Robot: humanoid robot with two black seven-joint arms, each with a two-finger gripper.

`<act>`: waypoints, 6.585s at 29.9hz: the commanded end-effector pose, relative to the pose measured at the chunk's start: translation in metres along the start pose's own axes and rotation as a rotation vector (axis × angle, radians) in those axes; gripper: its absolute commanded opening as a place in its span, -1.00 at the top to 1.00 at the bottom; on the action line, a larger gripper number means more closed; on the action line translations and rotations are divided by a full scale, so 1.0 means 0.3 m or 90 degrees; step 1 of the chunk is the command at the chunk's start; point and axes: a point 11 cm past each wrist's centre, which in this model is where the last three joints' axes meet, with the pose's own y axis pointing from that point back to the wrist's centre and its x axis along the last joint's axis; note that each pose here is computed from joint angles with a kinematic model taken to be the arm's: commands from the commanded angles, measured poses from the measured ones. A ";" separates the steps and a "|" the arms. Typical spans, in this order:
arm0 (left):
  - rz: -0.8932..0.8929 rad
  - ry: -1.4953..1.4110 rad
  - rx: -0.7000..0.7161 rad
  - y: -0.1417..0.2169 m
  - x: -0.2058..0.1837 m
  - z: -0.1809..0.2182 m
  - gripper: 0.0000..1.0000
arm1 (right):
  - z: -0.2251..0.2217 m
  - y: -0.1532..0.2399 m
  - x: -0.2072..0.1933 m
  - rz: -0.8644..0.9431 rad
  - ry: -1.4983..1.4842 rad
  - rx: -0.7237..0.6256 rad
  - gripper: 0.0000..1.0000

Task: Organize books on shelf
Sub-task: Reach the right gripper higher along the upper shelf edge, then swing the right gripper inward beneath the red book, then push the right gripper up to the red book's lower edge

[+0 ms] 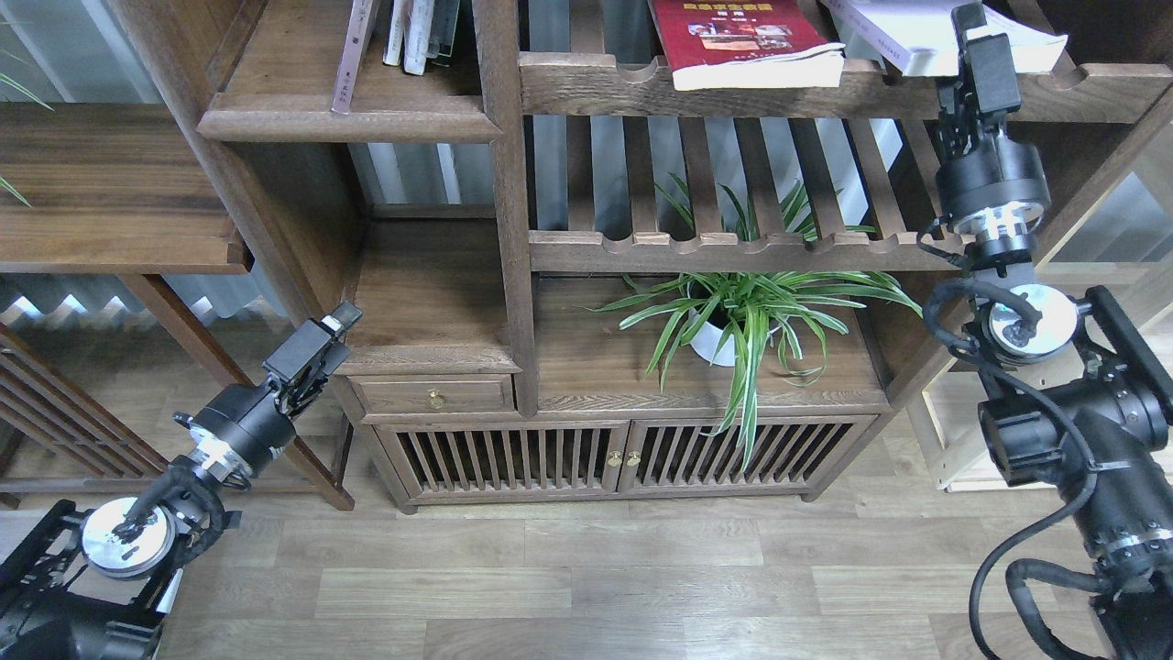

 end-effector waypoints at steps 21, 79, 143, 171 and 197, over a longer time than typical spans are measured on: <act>0.000 0.007 -0.003 0.004 0.003 0.000 -0.98 | -0.063 -0.058 -0.051 0.000 0.025 0.015 0.75; 0.004 0.033 -0.025 -0.032 0.014 0.046 -0.98 | -0.056 -0.110 -0.254 -0.131 -0.024 0.039 -0.98; 0.023 0.033 -0.025 -0.038 0.039 0.070 -0.98 | 0.668 0.268 -0.207 -0.160 -0.134 -0.224 -0.98; 0.021 0.032 -0.032 -0.038 0.035 0.081 -0.98 | 0.595 0.132 -0.211 -0.095 -0.108 -0.175 -0.98; 0.026 0.033 -0.030 -0.031 0.045 0.076 -0.98 | 0.541 0.057 -0.217 -0.043 -0.104 -0.142 -0.96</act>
